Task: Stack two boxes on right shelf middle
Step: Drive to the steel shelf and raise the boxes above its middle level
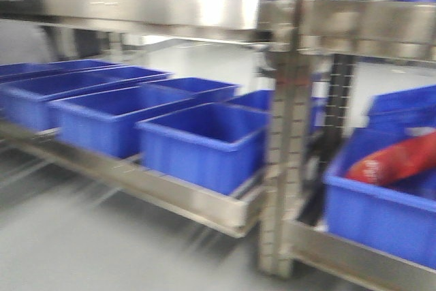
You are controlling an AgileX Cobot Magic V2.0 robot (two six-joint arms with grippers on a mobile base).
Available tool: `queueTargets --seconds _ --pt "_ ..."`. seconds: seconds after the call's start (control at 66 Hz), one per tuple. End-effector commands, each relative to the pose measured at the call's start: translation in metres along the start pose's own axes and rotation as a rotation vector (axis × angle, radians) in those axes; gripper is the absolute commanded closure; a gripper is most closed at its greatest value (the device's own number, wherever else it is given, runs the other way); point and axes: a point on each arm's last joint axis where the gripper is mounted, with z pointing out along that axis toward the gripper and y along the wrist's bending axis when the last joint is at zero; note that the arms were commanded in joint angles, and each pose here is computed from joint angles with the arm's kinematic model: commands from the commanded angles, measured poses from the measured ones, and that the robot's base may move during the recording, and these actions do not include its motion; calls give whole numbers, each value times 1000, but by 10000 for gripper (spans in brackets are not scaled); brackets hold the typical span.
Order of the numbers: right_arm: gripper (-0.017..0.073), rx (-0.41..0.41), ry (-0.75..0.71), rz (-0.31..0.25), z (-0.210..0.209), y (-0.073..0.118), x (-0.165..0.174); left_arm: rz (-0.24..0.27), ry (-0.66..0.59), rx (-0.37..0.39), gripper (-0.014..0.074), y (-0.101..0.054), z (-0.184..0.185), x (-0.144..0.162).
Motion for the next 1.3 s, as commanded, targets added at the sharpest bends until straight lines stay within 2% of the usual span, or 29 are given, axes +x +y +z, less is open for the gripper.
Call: queueTargets --seconds 0.0,0.409,1.288 --pt "728 -53 -88 10 -10 3 -12 -18 -56 40 705 -1 -7 -8" --pt "728 -54 -90 10 -10 3 -12 11 -90 -7 705 3 -7 -11" --pt "728 -63 -102 10 -10 4 -13 11 -92 -5 705 3 -7 -11"
